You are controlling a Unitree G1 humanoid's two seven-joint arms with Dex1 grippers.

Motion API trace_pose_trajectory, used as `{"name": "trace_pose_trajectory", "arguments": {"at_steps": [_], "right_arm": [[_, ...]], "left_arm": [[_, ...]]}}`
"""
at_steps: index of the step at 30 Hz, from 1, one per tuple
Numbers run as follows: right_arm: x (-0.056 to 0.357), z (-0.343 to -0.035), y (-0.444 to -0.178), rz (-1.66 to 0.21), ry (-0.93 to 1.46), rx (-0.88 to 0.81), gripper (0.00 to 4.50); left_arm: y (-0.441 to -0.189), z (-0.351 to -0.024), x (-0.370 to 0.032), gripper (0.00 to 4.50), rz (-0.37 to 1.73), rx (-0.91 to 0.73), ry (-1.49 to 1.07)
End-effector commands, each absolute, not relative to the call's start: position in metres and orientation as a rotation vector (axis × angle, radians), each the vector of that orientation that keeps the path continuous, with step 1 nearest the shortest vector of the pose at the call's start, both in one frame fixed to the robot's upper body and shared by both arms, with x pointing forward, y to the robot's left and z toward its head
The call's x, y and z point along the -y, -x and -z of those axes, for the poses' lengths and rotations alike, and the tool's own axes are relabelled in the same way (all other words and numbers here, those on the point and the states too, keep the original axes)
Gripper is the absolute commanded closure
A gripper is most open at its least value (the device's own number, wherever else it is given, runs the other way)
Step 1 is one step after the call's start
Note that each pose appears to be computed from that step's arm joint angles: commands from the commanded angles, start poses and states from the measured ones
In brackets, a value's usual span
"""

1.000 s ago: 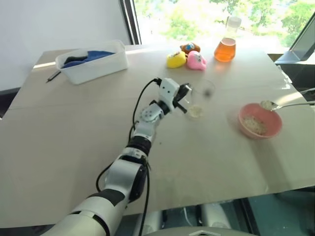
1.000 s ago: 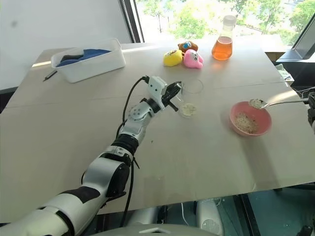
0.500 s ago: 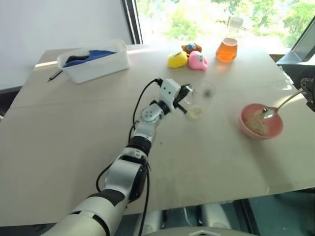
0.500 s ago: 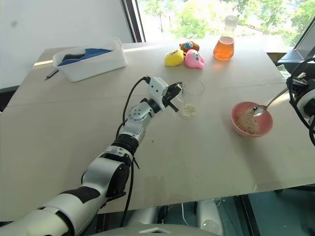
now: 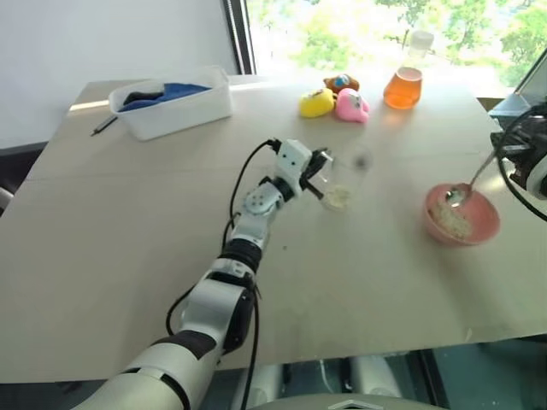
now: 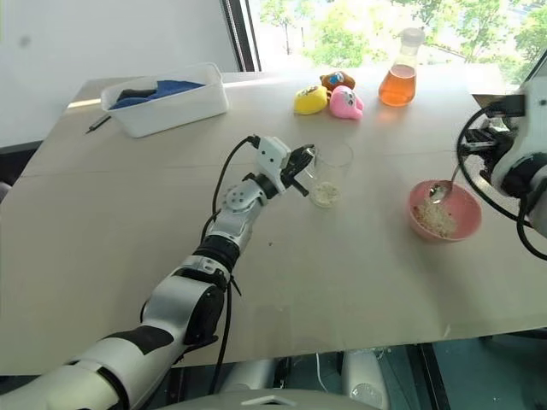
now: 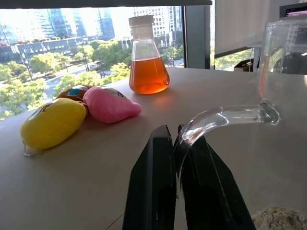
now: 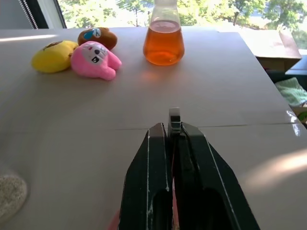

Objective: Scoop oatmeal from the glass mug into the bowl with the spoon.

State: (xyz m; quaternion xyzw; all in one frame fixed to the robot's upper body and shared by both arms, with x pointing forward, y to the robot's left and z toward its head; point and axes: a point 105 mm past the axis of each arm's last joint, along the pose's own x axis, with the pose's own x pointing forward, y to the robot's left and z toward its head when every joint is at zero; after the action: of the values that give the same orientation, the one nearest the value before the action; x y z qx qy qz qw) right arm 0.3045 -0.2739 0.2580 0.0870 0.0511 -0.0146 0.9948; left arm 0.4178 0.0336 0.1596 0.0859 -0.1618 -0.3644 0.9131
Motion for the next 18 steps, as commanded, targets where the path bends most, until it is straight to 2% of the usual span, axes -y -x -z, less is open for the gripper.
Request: {"name": "trace_pose_trajectory", "arguments": {"at_steps": [1, 5, 9, 18], "right_arm": [[0.298, -0.274, -0.296, 0.091, -0.424, -0.001, 4.5], [0.289, -0.286, -0.301, 0.031, -0.672, 0.067, 4.5], [0.25, -0.307, -0.314, -0.17, -0.925, 0.09, 4.5], [0.191, -0.305, -0.33, -0.361, -0.913, -0.022, 4.5]], "left_arm": [[-0.416, -0.176, -0.031, 4.43, 0.753, 0.403, -0.187], [-0.416, -0.176, -0.031, 4.43, 0.749, 0.403, -0.187], [-0.414, -0.175, -0.032, 4.43, 0.737, 0.407, -0.182], [-0.41, -0.17, -0.043, 4.43, 0.701, 0.41, -0.188]]}}
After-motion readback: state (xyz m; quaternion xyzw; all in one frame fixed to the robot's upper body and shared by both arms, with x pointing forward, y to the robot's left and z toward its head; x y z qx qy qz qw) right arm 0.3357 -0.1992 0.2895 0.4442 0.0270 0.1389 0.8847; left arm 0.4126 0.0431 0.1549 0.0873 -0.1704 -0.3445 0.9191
